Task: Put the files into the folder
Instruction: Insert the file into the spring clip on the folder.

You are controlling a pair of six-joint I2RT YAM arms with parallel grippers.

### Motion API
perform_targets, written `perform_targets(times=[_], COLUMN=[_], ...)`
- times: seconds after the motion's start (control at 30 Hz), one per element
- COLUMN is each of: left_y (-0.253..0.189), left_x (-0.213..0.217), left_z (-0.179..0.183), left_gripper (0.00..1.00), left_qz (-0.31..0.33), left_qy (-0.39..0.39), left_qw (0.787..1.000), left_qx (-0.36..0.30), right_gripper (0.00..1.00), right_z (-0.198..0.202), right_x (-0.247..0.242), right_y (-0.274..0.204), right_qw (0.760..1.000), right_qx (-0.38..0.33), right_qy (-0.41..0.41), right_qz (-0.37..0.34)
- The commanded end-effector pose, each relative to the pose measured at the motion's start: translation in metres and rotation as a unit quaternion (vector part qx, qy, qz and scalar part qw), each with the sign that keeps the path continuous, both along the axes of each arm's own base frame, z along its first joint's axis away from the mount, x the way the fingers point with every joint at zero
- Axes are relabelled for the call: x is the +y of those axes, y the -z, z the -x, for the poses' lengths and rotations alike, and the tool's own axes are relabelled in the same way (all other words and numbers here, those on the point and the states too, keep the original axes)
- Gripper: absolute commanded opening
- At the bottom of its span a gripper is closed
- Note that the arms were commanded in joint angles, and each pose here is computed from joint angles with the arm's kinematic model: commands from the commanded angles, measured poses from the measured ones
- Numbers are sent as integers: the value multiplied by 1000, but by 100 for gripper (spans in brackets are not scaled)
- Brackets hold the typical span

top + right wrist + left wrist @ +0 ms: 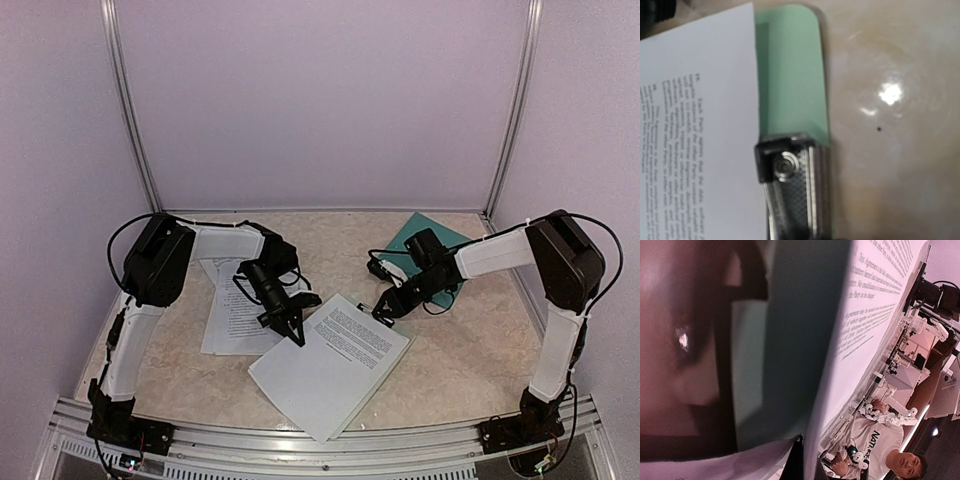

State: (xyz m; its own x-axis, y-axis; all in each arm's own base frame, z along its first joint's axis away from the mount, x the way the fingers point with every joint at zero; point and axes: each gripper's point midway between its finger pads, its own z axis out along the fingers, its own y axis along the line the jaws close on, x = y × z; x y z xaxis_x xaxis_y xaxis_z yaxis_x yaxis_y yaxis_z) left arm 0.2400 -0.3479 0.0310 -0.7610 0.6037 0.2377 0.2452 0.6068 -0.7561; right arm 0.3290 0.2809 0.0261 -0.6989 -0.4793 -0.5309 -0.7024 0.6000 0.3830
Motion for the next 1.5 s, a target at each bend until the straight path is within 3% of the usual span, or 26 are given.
perform_targets(times=[0.0,0.77,1.47], left_y=[-8,-28,-30], left_x=[1,5,0], left_z=[-6,-8,3], left_gripper=[0,0,0], left_qz=[-1,-23,-33], left_qy=[-8,-41,-38], left_qw=[1000,999,997], left_qx=[-2,-9,52], right_gripper=[0,0,0], right_z=[10,8,5], right_x=[-14,-16,-14], right_y=[24,21,16], right_qw=[998,999,998], right_qx=[28,19,2], right_qy=[12,15,18], right_qz=[46,49,57])
